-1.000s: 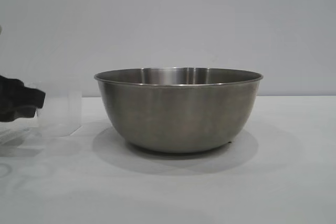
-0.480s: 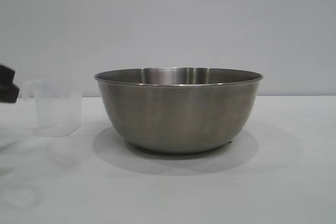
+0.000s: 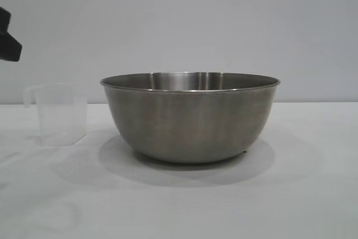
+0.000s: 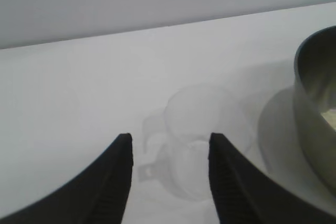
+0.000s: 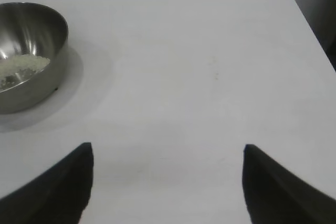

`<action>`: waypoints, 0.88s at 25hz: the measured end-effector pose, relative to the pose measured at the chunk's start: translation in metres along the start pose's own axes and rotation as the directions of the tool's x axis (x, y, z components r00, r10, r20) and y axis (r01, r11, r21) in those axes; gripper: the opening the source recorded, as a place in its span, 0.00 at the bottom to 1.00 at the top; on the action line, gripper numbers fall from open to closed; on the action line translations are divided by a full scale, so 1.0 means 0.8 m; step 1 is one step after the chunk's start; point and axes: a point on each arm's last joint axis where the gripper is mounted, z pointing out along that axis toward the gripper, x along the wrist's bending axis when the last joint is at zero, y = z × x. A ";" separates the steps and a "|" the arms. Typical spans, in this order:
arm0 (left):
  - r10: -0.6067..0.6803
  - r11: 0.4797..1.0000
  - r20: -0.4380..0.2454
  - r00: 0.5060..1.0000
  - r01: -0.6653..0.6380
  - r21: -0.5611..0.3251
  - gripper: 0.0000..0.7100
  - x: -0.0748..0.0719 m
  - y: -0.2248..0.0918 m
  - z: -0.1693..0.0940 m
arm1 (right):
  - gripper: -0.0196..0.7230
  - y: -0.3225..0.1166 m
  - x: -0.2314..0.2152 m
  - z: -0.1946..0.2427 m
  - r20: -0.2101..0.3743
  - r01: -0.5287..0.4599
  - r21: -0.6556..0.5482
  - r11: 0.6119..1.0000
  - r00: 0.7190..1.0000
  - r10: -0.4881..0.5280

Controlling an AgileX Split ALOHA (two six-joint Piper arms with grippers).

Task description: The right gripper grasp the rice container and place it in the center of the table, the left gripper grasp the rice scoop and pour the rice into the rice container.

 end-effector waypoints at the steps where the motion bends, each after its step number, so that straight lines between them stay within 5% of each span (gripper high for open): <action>1: -0.001 1.000 0.001 1.000 0.001 0.018 0.41 0.000 0.003 -0.005 | 0.70 0.000 0.000 0.000 0.000 0.000 0.000 1.000 1.000 0.000; 6: -0.025 0.990 -0.005 1.000 0.026 0.136 0.41 -0.001 0.028 -0.017 | 0.70 0.000 0.000 0.000 0.000 0.000 0.000 1.000 1.000 0.000; 12: -0.082 0.983 -0.014 0.996 0.084 0.161 0.41 -0.001 0.060 -0.035 | 0.70 0.000 0.000 0.000 0.000 0.000 0.000 1.000 1.000 0.000; 22: 0.018 0.959 0.029 0.999 -0.026 0.282 0.41 -0.005 0.117 -0.090 | 0.70 0.000 0.000 0.000 0.000 0.000 0.000 1.000 1.000 0.000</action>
